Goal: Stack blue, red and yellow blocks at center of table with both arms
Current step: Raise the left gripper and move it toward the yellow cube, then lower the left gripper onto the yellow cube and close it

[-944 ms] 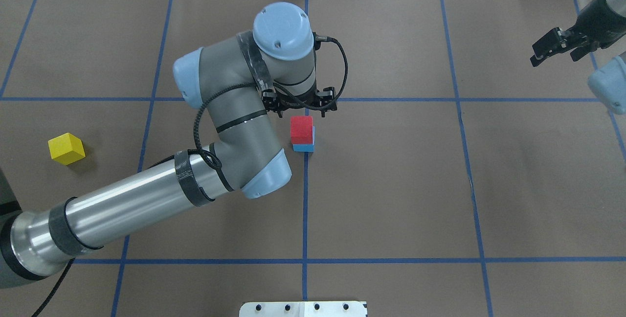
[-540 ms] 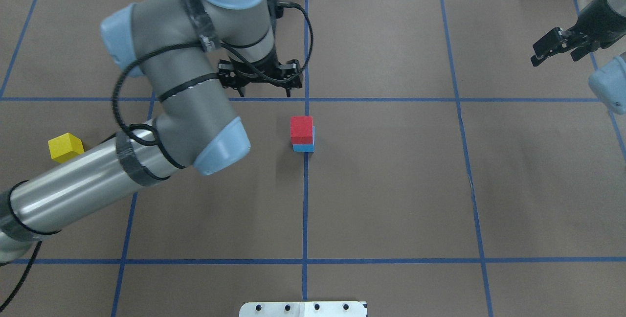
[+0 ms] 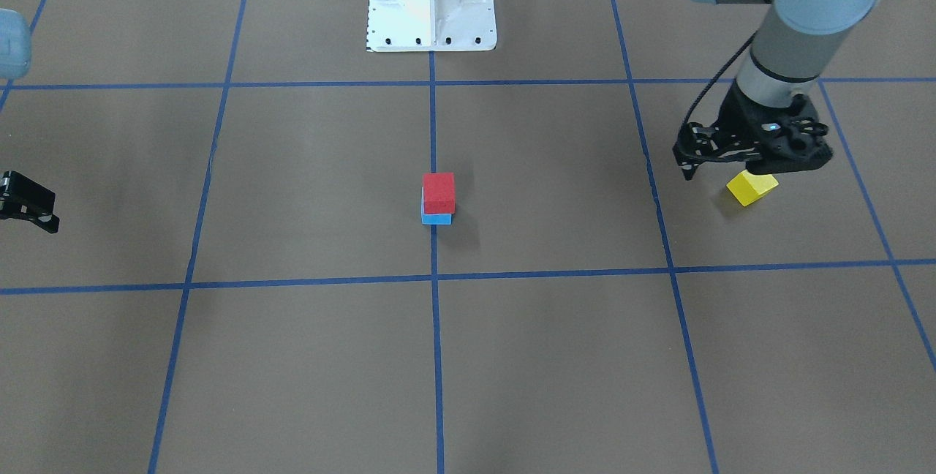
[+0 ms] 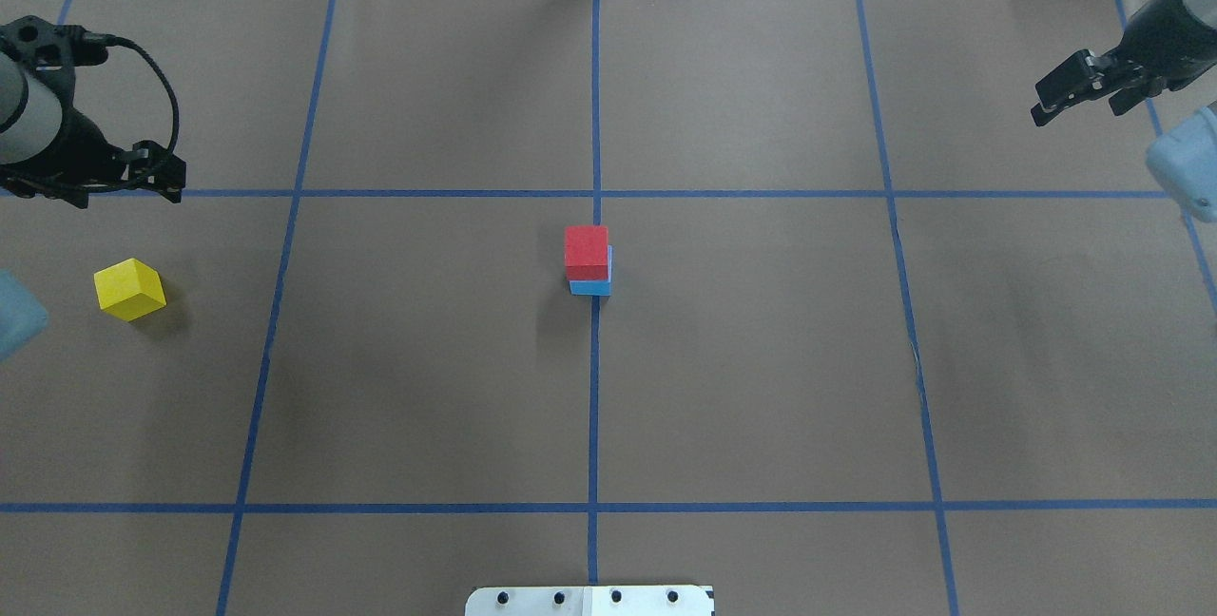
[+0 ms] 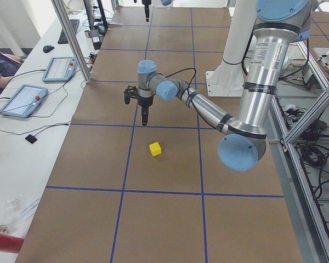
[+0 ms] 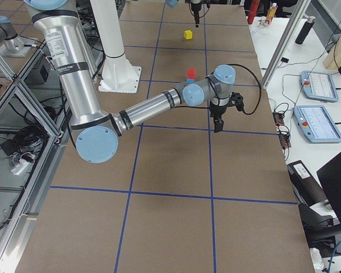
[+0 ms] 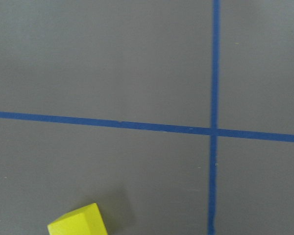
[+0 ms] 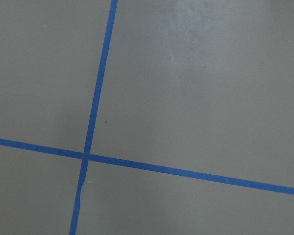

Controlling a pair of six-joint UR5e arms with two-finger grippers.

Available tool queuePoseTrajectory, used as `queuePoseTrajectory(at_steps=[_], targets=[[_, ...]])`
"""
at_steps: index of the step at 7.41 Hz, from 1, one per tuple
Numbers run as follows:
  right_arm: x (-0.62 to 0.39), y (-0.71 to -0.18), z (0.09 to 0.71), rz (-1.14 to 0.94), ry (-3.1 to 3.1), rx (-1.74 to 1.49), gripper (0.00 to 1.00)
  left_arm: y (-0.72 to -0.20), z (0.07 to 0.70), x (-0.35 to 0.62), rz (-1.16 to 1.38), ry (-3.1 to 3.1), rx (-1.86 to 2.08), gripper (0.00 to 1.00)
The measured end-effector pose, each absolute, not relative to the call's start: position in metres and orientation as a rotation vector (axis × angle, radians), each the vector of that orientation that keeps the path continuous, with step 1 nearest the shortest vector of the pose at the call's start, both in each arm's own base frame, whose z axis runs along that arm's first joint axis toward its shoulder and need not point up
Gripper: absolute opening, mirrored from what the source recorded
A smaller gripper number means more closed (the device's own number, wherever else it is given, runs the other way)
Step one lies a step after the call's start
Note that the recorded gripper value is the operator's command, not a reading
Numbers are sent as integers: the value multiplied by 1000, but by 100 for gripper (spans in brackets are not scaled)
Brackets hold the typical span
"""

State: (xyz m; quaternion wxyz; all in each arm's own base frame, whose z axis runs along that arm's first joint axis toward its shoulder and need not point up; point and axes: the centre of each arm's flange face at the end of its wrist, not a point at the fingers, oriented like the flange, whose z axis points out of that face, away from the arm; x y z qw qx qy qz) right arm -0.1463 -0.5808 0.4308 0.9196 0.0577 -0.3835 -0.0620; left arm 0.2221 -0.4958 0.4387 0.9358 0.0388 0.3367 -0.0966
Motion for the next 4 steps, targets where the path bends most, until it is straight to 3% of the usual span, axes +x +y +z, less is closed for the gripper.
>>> queuePoseTrajectory(at_steps=[4], targets=[[-147,-582,429,-128,-788,122,99,-491,528,212,-443,701,64,100]])
